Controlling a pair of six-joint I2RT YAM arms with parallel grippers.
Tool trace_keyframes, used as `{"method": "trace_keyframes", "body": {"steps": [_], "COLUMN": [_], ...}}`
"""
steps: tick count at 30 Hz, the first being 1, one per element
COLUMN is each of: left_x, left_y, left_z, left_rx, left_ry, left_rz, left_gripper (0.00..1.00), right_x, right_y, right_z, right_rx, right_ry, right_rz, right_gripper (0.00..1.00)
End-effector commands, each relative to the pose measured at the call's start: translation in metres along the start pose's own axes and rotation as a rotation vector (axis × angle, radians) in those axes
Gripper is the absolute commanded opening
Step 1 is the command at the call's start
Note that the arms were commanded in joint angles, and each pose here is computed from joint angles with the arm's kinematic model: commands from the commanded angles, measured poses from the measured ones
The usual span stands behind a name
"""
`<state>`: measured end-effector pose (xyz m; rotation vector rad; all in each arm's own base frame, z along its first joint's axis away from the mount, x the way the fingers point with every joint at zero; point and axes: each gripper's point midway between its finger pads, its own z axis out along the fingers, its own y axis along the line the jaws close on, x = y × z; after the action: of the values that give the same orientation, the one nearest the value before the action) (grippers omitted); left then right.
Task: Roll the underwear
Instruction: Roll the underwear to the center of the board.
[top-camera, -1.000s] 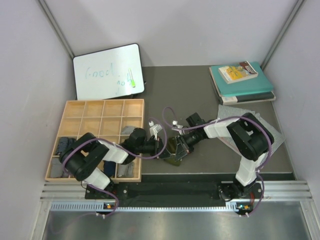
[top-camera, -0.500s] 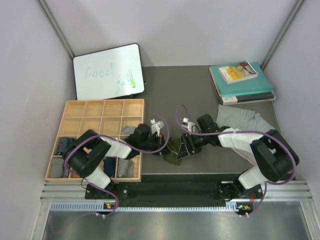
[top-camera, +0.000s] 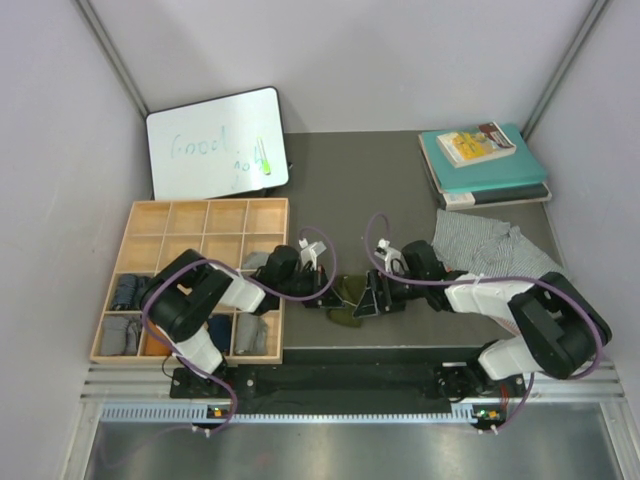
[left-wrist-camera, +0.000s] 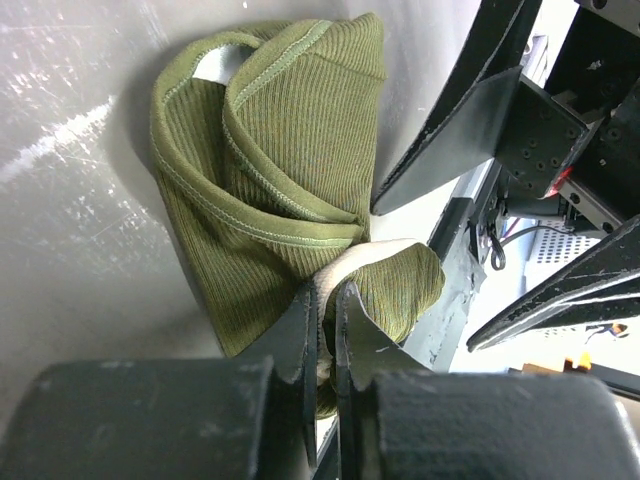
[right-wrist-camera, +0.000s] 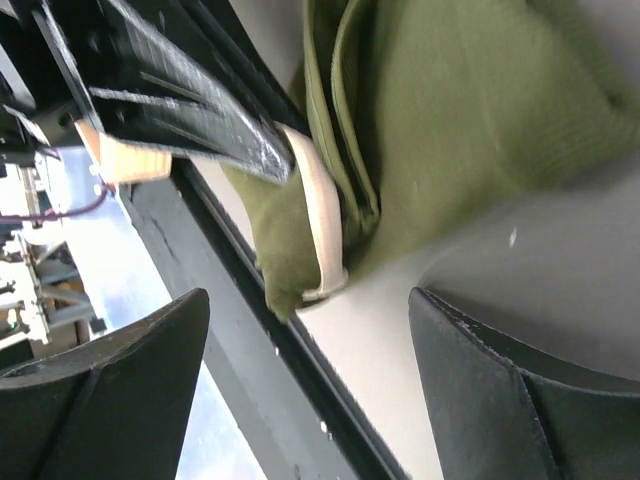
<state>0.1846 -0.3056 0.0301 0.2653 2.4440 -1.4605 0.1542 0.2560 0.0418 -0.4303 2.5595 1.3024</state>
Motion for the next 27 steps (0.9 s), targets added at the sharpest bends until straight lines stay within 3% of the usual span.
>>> {"method": "trace_keyframes", "body": {"steps": [1,5,9,12,15,16,17,19,20,23,27], "left_x": [0.021,0.019,0.015,0.01,0.008,0.007,0.003,-0.001,-0.01,-0.024,-0.039], "left_y": [0.035,0.035,0.034,0.031,0.028,0.027,0.022,0.017,0.01,0.0,-0.008], "left_z": [-0.001,-0.001,-0.001,0.0,0.001,0.001,0.002,0.001,0.001,-0.004,-0.014], "left_rx": [-0.12,-0.116,-0.109,-0.102,-0.091,-0.086,-0.074,-0.069,-0.057,-0.079,-0.121], "left_ry": [0.049,0.046,0.04,0.034,0.033,0.033,0.027,0.024,0.008,-0.014,-0.042], "left_rz": [-0.055,-0.061,-0.066,-0.069,-0.067,-0.064,-0.052,-0.044,-0.017,0.038,0.113], "left_gripper": [0.0,0.0,0.0,0.0,0.0,0.0,0.0,0.08,0.2,0.42,0.6], "right_x": [-0.01,-0.003,0.008,0.01,0.009,0.009,0.009,0.008,0.005,0.008,0.002], "right_y": [-0.006,-0.013,-0.019,-0.021,-0.029,-0.032,-0.038,-0.041,-0.042,-0.042,-0.041], "right_z": [0.012,0.018,0.026,0.029,0.029,0.028,0.026,0.024,0.023,0.018,0.014], "right_rx": [0.039,0.088,0.121,0.144,0.192,0.217,0.257,0.291,0.304,0.316,0.272], "right_ry": [-0.063,-0.048,0.0,0.013,0.008,0.009,0.012,0.013,0.009,0.041,0.066], "right_rz": [-0.029,-0.045,-0.035,-0.029,-0.008,0.003,0.018,0.046,0.052,0.107,0.144], "right_gripper": [0.78,0.75,0.59,0.45,0.22,0.07,0.03,0.0,0.0,0.0,0.0]}}
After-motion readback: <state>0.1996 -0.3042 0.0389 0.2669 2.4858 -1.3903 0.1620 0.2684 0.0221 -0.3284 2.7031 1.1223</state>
